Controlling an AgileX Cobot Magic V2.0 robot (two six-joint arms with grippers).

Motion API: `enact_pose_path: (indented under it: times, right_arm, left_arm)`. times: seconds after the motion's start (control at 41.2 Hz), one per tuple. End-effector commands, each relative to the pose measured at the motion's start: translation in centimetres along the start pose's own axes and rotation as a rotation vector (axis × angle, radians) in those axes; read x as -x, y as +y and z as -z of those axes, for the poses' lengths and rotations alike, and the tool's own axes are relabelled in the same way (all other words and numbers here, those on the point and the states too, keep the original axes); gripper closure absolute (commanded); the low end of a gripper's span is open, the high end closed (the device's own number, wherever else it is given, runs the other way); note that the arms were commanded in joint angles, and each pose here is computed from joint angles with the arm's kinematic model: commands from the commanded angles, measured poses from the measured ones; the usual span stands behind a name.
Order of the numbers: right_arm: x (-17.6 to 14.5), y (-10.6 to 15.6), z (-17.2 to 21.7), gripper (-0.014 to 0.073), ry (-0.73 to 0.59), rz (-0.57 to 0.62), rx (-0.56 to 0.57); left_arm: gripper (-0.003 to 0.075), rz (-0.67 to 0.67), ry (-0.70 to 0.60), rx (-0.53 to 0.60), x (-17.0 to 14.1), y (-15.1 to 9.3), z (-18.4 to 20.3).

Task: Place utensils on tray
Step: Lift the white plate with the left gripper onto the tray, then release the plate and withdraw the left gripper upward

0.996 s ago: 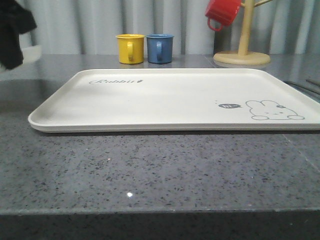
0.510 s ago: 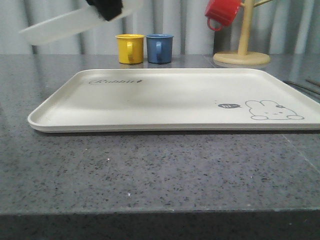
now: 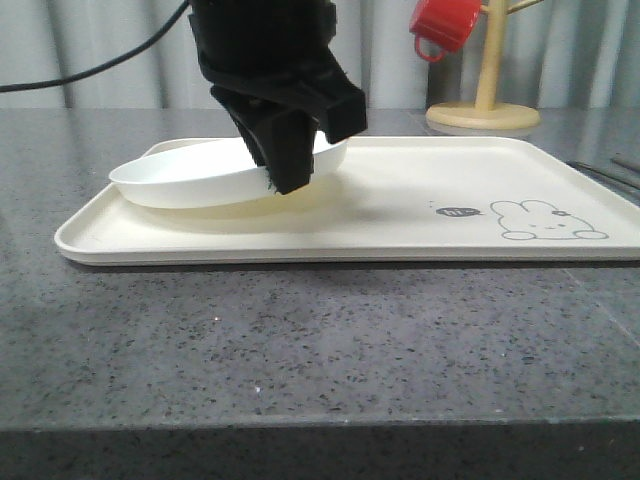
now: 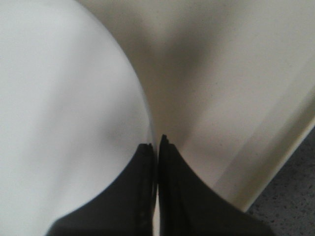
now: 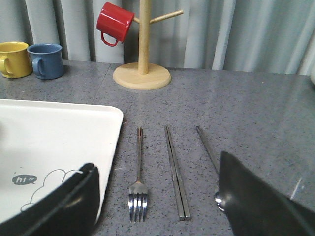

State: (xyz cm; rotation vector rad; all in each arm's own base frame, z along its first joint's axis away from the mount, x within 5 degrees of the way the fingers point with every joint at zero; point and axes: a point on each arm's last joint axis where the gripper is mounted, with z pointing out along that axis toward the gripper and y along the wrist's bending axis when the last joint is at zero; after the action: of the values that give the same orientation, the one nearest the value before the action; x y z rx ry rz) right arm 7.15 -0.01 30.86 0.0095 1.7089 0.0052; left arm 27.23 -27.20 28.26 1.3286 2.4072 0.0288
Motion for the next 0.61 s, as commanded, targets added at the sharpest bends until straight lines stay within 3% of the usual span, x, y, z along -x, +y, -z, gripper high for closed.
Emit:
enact_pose_path:
  times: [0.0, 0.073, 0.219, 0.291, 0.461, 0.583]
  right_arm:
    - [1.8, -0.1, 0.1, 0.0059, -0.101, 0.008, -0.01]
    - [1.8, -0.1, 0.1, 0.0059, -0.101, 0.008, -0.01]
    - [1.8, -0.1, 0.1, 0.0059, -0.101, 0.008, -0.01]
    - [1.8, -0.1, 0.1, 0.0059, -0.101, 0.008, -0.01]
    - [1.8, -0.1, 0.1, 0.0059, -0.101, 0.008, -0.01]
    - [1.8, -0.1, 0.1, 0.0059, -0.101, 0.008, -0.01]
  left_arm:
    - [0.0722, 0.013, -0.102, 0.011, 0.9, 0.2, 2.3]
    - [0.0659, 0.015, -0.104, 0.006, 0.9, 0.1, 2.2]
    - [0.0447, 0.024, -0.113, 0.003, 0.9, 0.1, 2.5]
    - [0.0378, 0.043, -0.147, -0.003, 1.0, 0.2, 3.6]
    - [0.037, 0.101, -0.281, 0.021, 0.3, 1.9, 7.5]
    - [0.0438, 0.191, -0.341, 0.072, -1.3, 4.6, 10.5]
